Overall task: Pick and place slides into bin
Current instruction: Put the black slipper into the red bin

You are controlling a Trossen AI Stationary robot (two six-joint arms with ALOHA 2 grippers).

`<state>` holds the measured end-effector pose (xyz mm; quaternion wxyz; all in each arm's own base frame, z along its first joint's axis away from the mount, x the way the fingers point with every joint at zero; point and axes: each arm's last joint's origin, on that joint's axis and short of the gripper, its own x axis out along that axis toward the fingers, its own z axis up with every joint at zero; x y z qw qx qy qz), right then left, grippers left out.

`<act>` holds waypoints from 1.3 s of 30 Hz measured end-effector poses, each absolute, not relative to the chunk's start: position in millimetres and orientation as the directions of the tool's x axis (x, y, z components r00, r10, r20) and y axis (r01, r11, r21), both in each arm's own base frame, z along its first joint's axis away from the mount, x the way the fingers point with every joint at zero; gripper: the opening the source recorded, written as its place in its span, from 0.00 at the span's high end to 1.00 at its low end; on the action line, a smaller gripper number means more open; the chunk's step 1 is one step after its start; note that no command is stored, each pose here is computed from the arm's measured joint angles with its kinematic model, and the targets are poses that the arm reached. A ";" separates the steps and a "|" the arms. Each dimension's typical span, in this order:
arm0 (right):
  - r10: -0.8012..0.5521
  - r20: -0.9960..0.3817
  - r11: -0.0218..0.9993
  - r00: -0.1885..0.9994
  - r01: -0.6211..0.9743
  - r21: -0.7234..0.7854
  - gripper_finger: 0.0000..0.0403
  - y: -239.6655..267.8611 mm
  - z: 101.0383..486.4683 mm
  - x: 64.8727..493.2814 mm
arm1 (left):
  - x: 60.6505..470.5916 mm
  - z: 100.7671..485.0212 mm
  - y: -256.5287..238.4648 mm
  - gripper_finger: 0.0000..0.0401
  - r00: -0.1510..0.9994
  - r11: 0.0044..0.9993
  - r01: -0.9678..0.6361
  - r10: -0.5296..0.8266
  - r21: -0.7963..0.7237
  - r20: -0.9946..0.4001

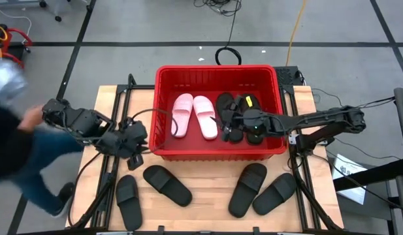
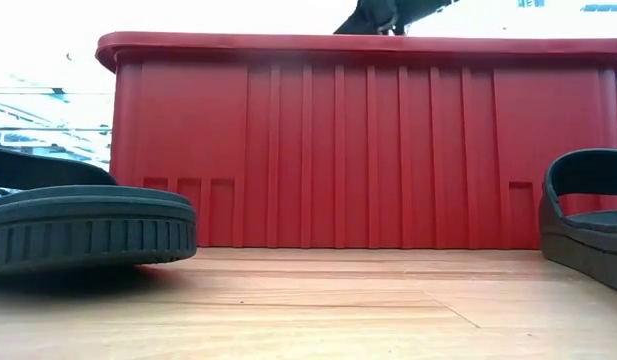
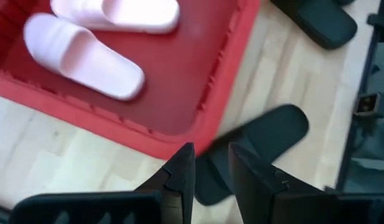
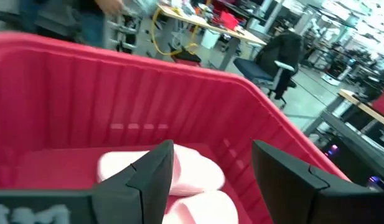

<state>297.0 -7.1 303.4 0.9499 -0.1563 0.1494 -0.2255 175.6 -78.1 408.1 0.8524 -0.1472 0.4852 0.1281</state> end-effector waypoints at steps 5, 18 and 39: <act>-0.438 -0.199 0.865 0.877 0.351 -0.359 0.49 5.3 308.8 292.7 | 167.7 407.3 -97.1 0.77 0.499 0.923 -0.346 0.026 -0.171 -0.866; -0.341 -0.185 0.904 0.922 0.267 -0.335 0.49 36.4 311.2 289.6 | 142.0 362.7 -152.2 0.77 0.375 0.900 -0.351 -0.118 -0.259 -0.920; -0.234 -0.185 0.916 0.955 0.152 -0.371 0.50 69.2 311.3 283.5 | 128.8 296.1 -211.9 0.77 0.382 0.681 -0.465 -0.423 -0.566 -0.822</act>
